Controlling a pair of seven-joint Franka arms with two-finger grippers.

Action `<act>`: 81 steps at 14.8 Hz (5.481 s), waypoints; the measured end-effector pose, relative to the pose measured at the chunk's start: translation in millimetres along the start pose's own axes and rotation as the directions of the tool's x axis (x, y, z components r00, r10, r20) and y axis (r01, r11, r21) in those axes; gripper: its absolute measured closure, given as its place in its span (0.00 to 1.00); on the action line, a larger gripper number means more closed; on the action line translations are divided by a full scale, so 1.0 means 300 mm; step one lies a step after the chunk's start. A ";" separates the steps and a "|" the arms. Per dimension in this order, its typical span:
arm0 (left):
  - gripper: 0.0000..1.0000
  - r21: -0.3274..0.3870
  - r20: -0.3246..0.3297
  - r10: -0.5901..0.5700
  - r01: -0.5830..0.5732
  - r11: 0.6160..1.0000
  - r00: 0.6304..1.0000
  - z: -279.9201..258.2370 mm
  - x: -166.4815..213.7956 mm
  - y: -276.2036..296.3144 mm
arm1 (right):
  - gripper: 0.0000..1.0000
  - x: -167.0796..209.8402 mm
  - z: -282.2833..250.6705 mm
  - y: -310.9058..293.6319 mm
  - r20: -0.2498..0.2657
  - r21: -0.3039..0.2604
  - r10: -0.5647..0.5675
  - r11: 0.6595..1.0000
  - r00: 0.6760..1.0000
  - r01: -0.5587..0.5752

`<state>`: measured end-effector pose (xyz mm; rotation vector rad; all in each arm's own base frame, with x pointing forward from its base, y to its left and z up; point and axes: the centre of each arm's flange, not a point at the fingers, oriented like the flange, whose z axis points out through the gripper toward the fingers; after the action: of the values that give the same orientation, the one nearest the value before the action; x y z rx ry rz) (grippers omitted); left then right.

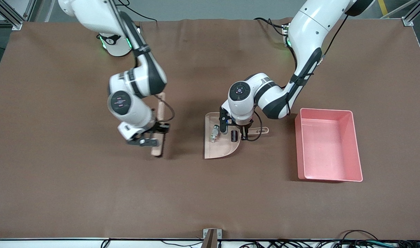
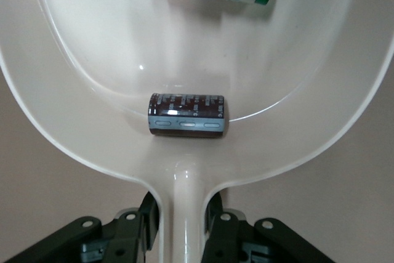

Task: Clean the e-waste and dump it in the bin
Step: 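Draw the brush back with the right gripper while the left gripper lifts the dustpan, then carry the dustpan over the pink bin with the left gripper and tip it, then lower the dustpan with the left gripper while the right gripper drops the brush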

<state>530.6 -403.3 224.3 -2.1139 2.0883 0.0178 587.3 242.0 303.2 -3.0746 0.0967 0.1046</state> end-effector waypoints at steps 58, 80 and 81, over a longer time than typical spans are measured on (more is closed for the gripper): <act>0.66 0.039 0.439 0.131 -0.164 0.986 0.889 -0.562 -1.318 -0.537 | 0.00 0.060 -0.757 0.956 -0.129 -0.035 -0.111 0.994 0.985 0.107; 0.66 -0.032 0.163 0.136 -0.133 0.991 0.977 -0.061 0.010 -0.092 | 0.00 -0.176 -1.138 0.949 -0.142 -0.051 -0.178 0.984 0.974 0.172; 0.66 -0.033 0.164 0.136 -0.132 0.991 0.977 -0.058 0.004 -0.096 | 0.00 -0.176 -1.118 0.949 -0.145 -0.053 -0.178 0.984 0.973 0.172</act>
<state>557.4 -406.6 244.5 -1.9067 2.1352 0.2262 538.4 -60.5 623.3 -3.1090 -0.1722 -0.1348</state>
